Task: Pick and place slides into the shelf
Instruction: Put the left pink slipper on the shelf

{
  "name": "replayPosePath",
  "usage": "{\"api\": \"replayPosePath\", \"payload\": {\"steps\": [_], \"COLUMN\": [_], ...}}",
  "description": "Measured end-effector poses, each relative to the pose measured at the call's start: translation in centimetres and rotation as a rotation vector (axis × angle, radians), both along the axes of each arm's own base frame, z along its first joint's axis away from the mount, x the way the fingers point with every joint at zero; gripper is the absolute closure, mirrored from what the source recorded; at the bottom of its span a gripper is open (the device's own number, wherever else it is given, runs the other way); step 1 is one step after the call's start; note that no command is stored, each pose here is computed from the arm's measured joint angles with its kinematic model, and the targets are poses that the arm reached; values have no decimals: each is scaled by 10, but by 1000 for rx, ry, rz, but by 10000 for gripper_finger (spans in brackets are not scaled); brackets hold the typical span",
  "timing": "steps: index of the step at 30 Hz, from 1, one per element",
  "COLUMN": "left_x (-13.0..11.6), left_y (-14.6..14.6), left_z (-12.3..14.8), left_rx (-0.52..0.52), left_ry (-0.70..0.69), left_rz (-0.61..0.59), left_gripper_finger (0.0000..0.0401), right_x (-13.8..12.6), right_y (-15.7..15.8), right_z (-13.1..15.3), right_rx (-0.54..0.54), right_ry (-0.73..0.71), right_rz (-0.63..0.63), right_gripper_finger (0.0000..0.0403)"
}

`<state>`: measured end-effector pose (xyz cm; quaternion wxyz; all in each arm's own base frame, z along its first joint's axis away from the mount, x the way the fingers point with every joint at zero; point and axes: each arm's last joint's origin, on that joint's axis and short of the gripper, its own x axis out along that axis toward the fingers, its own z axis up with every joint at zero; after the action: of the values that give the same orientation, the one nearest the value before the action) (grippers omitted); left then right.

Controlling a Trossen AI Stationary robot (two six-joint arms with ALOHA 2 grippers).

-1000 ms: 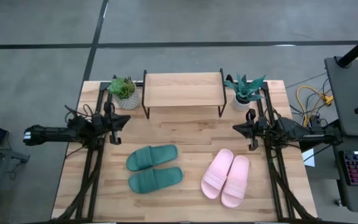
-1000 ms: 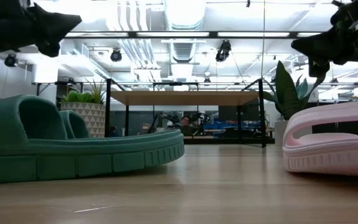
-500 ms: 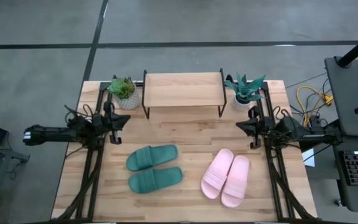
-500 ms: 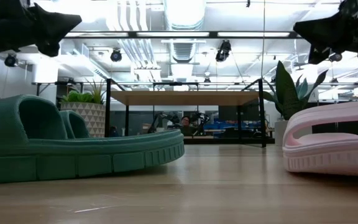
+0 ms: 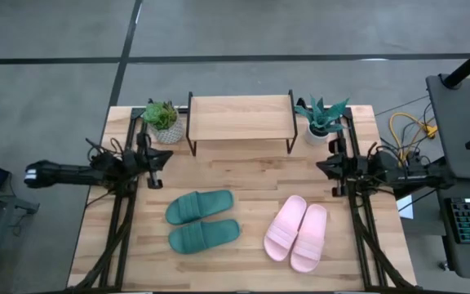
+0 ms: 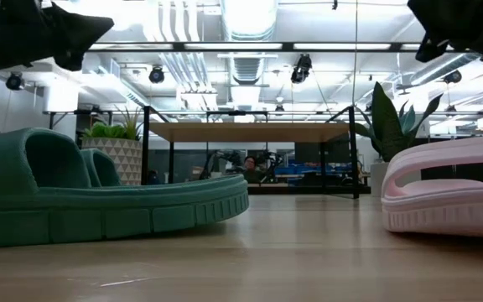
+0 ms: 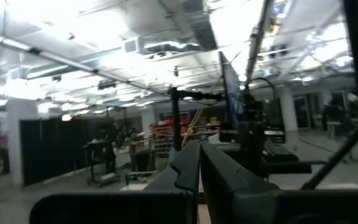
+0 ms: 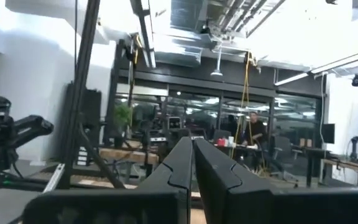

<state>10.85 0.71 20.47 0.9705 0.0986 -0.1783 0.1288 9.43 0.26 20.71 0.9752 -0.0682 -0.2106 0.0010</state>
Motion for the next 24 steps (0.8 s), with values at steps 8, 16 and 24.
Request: {"api": "replayPosePath", "payload": {"steps": [8,16,24], "left_x": [11,12,10], "left_y": [-1,-2,-2], "left_z": [9,15,17], "left_rx": [160,197,198], "left_ry": [26,-58,-83], "left_rz": [10,14,16], "left_gripper_finger": [401,401,401], "right_x": [18,49,95], "right_y": [-1,0,20], "right_z": [20,80,91], "right_rx": [-68,-40,-6], "right_ry": [104,253,541], "right_rz": [-62,-45,-28], "right_gripper_finger": [323,275,261]}}
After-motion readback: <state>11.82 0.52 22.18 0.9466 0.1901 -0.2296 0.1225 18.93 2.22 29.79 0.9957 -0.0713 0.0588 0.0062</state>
